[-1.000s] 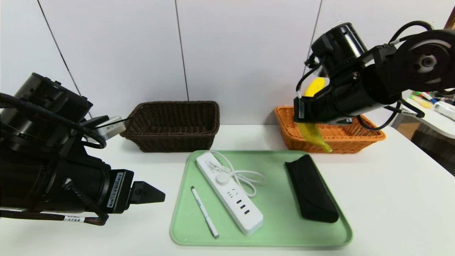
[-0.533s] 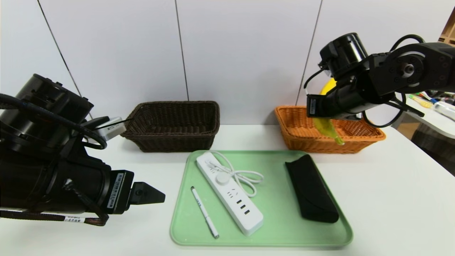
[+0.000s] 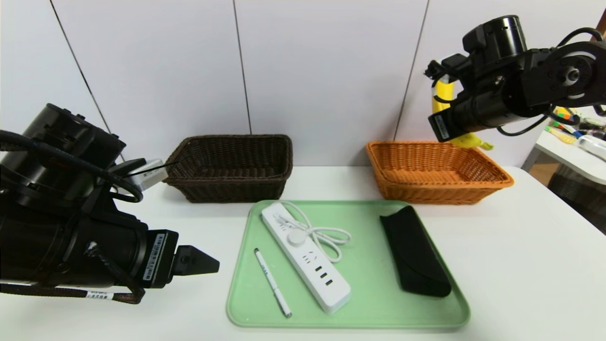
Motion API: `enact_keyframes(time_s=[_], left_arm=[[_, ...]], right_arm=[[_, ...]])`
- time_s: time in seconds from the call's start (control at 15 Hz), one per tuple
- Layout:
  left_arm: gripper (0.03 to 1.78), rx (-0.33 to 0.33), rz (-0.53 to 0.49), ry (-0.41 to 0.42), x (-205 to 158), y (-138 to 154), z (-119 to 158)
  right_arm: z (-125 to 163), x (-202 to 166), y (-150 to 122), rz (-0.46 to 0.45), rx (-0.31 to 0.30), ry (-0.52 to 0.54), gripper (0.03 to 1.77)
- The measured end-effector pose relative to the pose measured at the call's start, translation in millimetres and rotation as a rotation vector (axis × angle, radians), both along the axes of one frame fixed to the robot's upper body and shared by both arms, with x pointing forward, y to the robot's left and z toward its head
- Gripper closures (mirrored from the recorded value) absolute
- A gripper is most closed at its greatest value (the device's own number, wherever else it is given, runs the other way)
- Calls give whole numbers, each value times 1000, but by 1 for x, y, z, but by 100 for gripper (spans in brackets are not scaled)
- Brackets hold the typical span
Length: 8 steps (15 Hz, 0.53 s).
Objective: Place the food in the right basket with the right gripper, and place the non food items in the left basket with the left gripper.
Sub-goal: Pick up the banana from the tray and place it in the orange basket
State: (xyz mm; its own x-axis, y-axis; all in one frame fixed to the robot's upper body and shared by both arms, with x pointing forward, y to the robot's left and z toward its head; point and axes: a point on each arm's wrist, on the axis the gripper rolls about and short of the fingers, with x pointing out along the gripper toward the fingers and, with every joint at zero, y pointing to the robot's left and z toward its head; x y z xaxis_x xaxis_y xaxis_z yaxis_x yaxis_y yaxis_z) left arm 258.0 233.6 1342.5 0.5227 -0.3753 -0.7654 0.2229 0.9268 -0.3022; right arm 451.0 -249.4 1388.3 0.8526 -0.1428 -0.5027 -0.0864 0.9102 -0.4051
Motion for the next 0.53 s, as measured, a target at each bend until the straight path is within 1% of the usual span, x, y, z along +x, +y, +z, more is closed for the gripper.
enact_keyframes(time_s=[0.07,0.2,0.53], left_arm=[[12,-3,0,-6,0,0,0],[12,-5,0,-8,1,0,0],[12,-7,5,-6,1,0,0]], right_arm=[[2,1,-4,43,-81,5,129],[2,3,-8,125,-221,29,129],[-8,9,-7,348,-578,119,129]])
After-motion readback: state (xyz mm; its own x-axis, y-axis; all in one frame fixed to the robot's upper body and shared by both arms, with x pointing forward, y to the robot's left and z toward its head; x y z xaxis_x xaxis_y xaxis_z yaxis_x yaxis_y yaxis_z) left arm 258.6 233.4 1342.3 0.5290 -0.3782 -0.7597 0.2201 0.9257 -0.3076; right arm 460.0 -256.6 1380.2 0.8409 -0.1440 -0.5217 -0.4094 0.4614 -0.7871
